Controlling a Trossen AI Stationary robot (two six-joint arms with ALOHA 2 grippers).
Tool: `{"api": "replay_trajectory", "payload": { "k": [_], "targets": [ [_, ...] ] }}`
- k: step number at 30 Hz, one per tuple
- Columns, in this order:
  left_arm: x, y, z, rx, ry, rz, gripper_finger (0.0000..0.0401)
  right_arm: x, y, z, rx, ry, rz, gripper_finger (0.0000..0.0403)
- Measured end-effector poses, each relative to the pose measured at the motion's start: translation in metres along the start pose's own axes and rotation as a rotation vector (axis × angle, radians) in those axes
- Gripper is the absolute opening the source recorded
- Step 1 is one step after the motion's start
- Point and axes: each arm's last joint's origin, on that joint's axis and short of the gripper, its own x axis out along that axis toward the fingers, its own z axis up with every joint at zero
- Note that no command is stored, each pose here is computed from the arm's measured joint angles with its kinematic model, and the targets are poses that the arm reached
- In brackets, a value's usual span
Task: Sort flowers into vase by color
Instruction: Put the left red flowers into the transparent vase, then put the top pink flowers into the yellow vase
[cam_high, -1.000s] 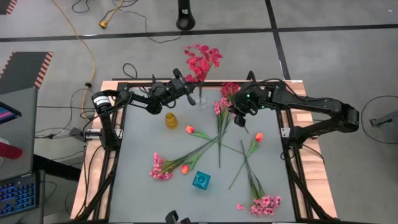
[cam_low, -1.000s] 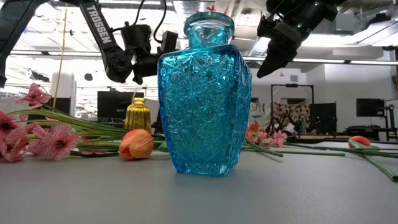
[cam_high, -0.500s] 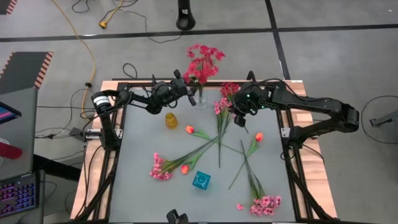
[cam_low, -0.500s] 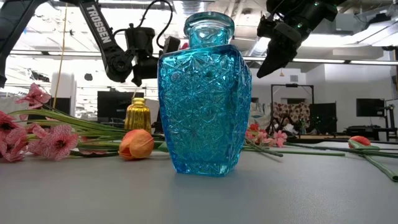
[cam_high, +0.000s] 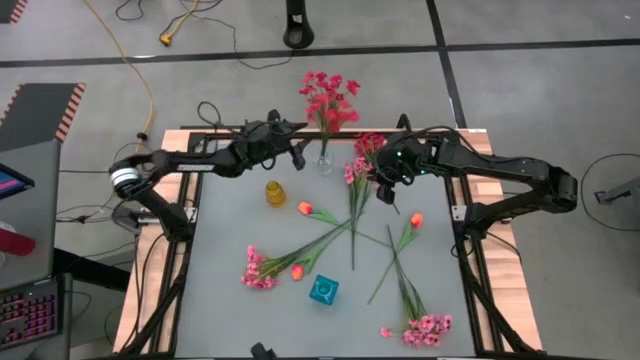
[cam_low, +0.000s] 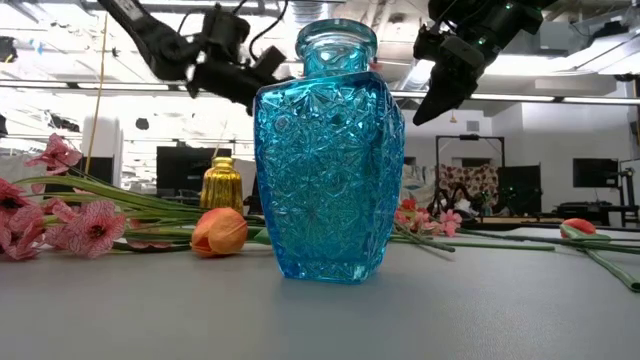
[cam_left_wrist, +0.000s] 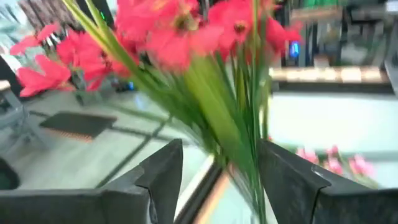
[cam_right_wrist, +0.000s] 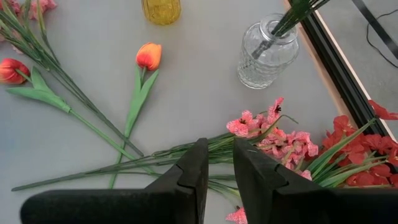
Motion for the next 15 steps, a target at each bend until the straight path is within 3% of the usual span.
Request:
{"api": "replay_trajectory", "payload": {
  "k": [8,15],
  "targets": [
    [-0.051,0.008,0.025,0.082,0.149,-0.04,0.0193,0.0,0.0,0.0,0.034,0.0,-0.001,0.0119],
    [-0.099,0.014,0.041,0.097,0.207,-0.057,0.0193,0.0,-0.002,0.0,0.078,0.0,-0.009,0.0218]
  ]
}}
